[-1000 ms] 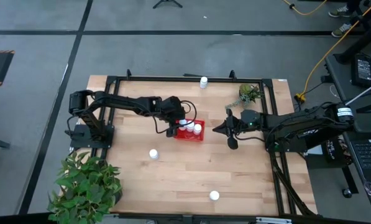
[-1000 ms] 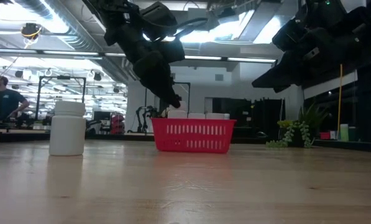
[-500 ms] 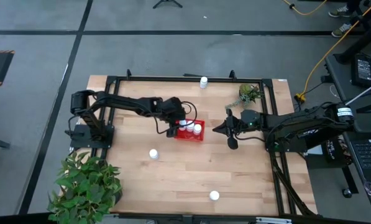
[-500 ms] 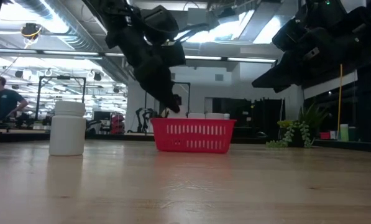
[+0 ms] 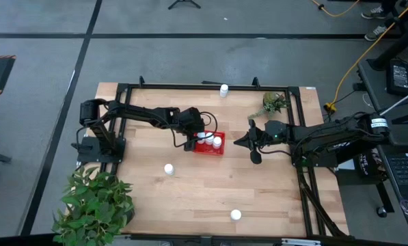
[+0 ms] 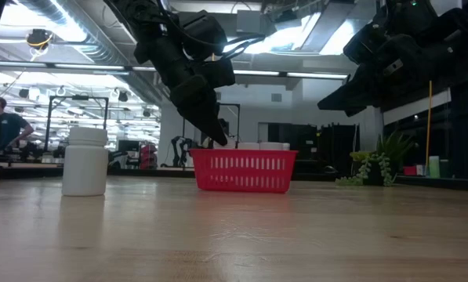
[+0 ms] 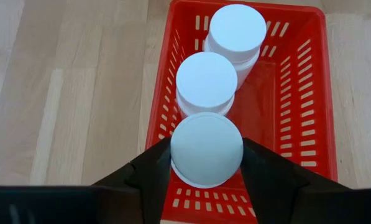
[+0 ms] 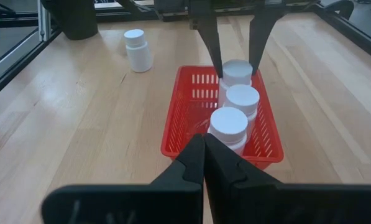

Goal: Pick and place pill bottles into a basket
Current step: Put the white pill bottle into the red basket

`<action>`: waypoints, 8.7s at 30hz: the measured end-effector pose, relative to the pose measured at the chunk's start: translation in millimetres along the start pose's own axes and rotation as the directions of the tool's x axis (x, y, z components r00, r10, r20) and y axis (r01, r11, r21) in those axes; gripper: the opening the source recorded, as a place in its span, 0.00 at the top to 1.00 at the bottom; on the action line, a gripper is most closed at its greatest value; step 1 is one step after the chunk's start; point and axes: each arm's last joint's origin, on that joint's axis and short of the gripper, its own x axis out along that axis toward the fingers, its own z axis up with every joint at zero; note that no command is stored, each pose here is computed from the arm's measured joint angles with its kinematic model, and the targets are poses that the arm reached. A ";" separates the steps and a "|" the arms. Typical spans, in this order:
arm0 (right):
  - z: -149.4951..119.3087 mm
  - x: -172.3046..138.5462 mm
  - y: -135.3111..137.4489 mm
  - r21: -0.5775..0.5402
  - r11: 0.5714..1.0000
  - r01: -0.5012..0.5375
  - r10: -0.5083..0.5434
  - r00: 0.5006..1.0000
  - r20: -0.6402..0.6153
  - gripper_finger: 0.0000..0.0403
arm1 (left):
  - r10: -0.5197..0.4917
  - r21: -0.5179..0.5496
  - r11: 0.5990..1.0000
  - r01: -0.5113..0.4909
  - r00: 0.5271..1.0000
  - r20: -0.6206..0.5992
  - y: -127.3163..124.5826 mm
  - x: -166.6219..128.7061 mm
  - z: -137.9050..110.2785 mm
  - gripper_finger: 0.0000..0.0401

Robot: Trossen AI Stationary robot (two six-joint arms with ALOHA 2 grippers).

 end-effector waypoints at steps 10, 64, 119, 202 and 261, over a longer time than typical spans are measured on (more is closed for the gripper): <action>0.0 0.0 0.0 0.002 1.000 0.000 0.000 1.000 0.000 0.99 | 0.034 0.001 0.999 -0.034 0.999 -0.006 0.9 0.0 -0.2 0.54; 1.1 0.8 20.7 -0.028 0.999 0.032 -0.032 0.999 0.014 0.99 | 0.123 -0.013 0.991 -0.130 0.893 0.433 -31.0 -119.4 -68.4 0.99; 81.8 10.5 291.9 0.359 0.918 0.170 0.054 0.842 -0.537 1.00 | -0.002 0.018 1.000 -0.010 0.823 0.568 -47.5 -113.0 -86.2 0.98; 1.4 52.0 280.8 0.380 0.894 0.237 0.037 0.806 -0.590 0.24 | -0.003 0.004 1.000 0.001 0.819 0.573 -47.5 -113.2 -85.8 1.00; 0.1 57.6 279.3 0.231 0.952 0.201 -0.057 0.857 -0.512 0.62 | -0.002 0.003 1.000 0.000 0.820 0.573 -47.4 -113.2 -85.8 0.99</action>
